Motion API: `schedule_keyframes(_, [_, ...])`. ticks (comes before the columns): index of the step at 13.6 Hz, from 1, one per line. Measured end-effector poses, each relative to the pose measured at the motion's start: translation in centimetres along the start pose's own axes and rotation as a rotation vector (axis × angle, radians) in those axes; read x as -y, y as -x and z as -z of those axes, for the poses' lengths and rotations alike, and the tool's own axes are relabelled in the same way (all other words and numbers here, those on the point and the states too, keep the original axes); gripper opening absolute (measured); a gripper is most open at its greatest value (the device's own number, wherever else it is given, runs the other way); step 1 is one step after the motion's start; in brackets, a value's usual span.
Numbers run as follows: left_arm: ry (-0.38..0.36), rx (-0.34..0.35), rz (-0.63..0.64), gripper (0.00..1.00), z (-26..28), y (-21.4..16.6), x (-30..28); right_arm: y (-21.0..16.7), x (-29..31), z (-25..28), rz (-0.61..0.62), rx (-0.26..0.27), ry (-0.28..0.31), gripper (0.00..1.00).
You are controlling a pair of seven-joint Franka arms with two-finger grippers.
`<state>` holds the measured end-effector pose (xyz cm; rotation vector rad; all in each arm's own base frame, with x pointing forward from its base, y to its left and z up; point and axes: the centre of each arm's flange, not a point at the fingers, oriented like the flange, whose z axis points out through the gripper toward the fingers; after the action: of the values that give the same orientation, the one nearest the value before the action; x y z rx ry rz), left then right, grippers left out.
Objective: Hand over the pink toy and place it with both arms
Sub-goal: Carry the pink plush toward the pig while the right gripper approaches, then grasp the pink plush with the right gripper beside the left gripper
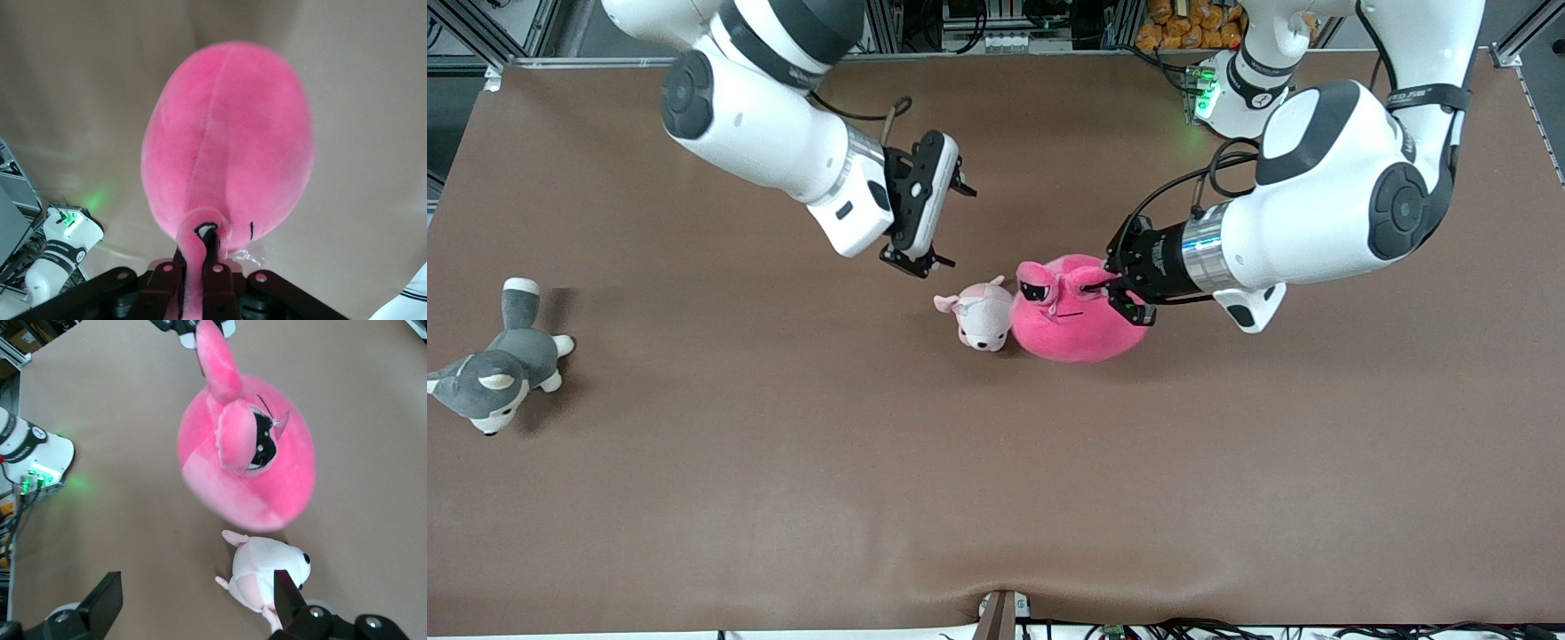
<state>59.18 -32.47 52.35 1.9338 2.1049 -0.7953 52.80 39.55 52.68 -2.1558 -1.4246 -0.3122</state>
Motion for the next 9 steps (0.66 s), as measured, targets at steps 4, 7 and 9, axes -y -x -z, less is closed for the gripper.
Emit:
schedule_keyframes(4, [0.007, 0.004, -0.015, 0.10, -1.1, 1.9, 1.0, -1.4, 0.2, -2.8, 0.015, -0.058, 0.052, 1.00])
schedule_keyframes(7, [0.012, 0.009, 0.016, 0.10, -2.7, 3.7, 1.8, -1.7, -0.1, -4.6, 0.000, -0.084, 0.055, 1.00])
schedule_keyframes(9, [0.007, 0.007, 0.017, 0.10, -3.3, 4.1, 2.0, -1.4, -0.9, -5.3, -0.013, -0.085, 0.062, 1.00])
